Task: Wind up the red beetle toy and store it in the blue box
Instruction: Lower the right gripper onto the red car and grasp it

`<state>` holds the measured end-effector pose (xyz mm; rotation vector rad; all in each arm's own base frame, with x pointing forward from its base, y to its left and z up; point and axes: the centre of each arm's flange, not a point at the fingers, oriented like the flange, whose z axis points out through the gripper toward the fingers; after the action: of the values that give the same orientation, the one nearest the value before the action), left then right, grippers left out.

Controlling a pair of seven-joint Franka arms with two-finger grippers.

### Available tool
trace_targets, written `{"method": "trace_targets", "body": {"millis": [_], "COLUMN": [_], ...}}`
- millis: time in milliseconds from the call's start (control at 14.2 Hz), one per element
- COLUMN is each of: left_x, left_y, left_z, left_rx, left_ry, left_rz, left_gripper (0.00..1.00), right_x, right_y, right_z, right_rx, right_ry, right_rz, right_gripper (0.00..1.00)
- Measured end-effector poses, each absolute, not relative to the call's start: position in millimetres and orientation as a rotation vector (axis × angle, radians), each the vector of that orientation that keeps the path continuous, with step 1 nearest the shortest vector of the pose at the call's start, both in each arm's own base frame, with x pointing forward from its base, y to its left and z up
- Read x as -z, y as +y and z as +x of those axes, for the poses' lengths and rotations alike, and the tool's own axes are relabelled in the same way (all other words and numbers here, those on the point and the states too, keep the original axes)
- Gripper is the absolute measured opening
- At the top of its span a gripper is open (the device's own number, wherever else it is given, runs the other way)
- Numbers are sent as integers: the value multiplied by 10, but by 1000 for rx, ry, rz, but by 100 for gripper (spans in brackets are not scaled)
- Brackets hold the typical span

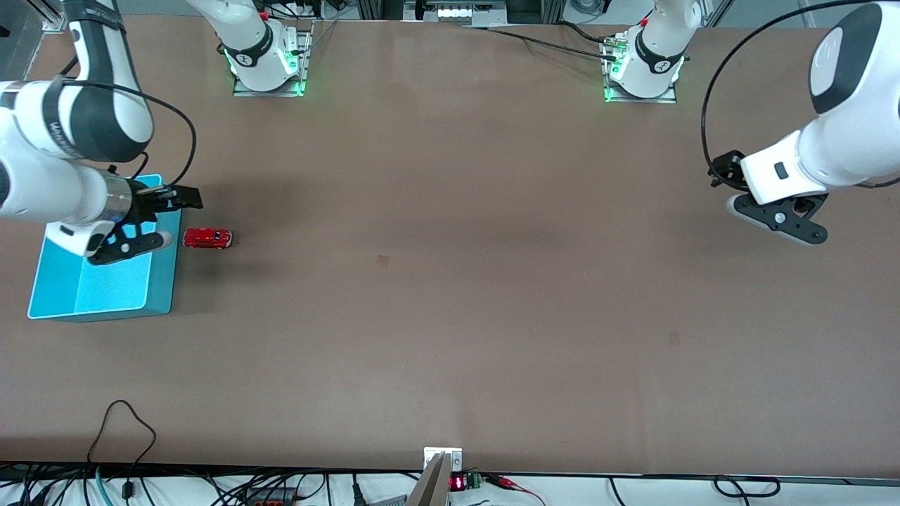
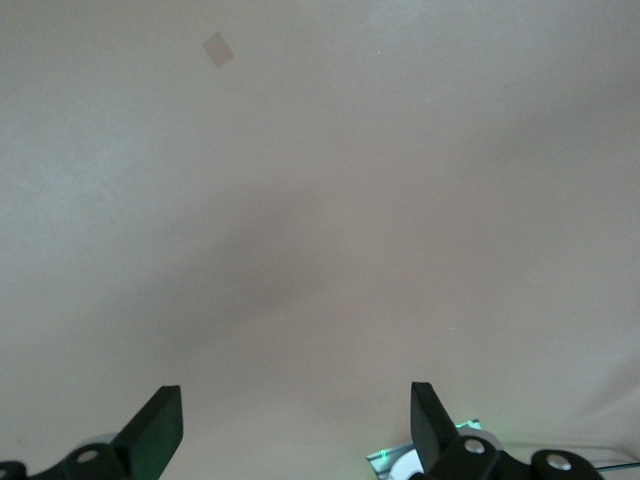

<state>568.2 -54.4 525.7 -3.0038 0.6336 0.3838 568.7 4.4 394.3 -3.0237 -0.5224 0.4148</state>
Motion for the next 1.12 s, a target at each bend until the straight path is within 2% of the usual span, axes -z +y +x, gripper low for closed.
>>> {"method": "trace_targets", "body": {"millis": [211, 351, 632, 842, 1123], "left_x": [-5344, -5441, -5686, -5647, -5632], "left_y": [-680, -704, -568, -551, -556], "left_z": [5700, 5758, 5720, 5517, 5483], "left_rx": [-351, -250, -4, 2, 10], "left_ry": [522, 325, 172, 157, 167], "left_rz": [-3016, -3096, -3151, -3150, -3132], "left_gripper": [100, 100, 100, 100, 100], "right_x": [-3602, -3416, -3086, -2798, -2464], "right_y": [-135, -337, -586, -608, -571], "right_z": [5360, 5273, 5303, 5369, 5283], "right_rx": [-317, -252, -182, -132, -68], "right_ry": [-802, -1058, -1583, -1872, -2041], "right_rz": [-2957, -2871, -2684, -2530, -2434], "right_gripper": [100, 100, 100, 100, 100]}}
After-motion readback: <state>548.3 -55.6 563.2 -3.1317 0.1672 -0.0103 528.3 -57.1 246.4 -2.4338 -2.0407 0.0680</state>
